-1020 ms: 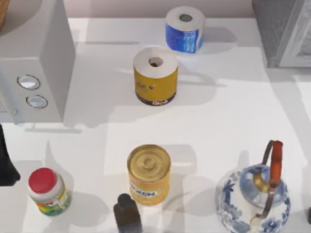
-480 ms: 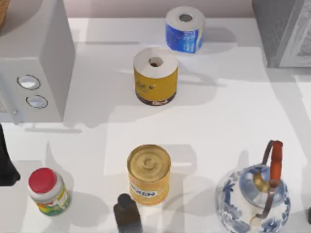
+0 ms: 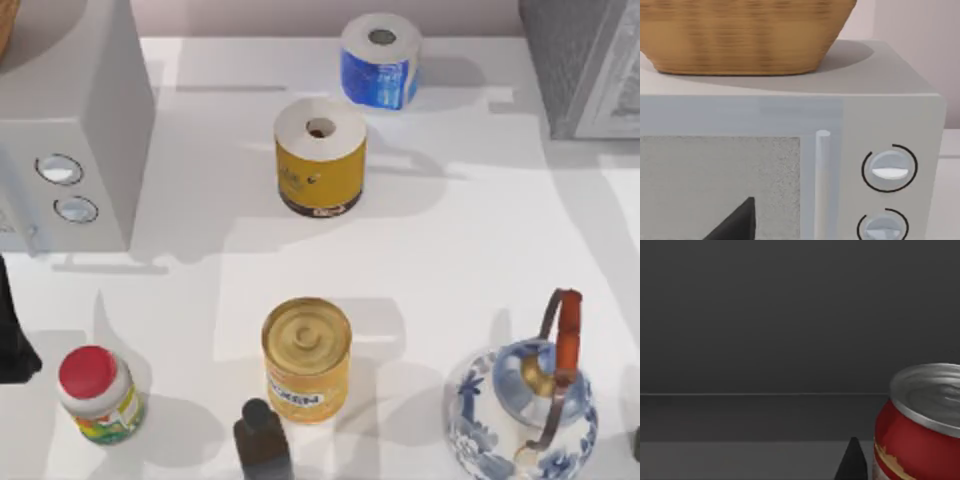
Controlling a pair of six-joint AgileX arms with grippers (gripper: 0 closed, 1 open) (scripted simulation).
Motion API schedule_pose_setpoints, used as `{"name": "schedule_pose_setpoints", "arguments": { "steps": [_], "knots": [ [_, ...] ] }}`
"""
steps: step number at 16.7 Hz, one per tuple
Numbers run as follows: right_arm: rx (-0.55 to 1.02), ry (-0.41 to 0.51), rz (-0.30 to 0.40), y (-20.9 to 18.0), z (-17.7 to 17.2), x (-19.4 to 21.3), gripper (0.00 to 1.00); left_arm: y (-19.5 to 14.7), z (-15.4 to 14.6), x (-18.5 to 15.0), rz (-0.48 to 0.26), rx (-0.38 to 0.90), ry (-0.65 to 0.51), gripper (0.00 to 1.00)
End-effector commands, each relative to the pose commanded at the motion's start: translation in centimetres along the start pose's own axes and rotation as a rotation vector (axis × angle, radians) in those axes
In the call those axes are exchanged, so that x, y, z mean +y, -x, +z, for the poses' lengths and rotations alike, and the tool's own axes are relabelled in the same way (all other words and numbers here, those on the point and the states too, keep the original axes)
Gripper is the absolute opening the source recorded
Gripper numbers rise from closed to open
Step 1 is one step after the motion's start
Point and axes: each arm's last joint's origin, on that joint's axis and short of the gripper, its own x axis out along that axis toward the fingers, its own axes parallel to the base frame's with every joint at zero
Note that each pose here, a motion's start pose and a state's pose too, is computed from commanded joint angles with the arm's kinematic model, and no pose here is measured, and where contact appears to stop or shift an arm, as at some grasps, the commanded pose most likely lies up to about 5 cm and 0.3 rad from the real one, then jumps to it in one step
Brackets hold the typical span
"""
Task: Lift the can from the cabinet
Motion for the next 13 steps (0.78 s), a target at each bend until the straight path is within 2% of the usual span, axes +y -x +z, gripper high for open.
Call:
{"name": "schedule_pose_setpoints", "arguments": {
  "steps": [5,7,13],
  "knots": [
    [0.014,0.003,0.005,10.1,3.2,-0.2,0.0,0.0,0.0,0.0,0.0,0.0,0.0,1.0],
    [0.008,0.001,0.006,12.7,3.7,-0.6,0.0,0.0,0.0,0.0,0.0,0.0,0.0,1.0],
    [0.007,-0.001,0.004,13.3,3.8,-0.7,0.0,0.0,0.0,0.0,0.0,0.0,0.0,1.0]
  ]
}}
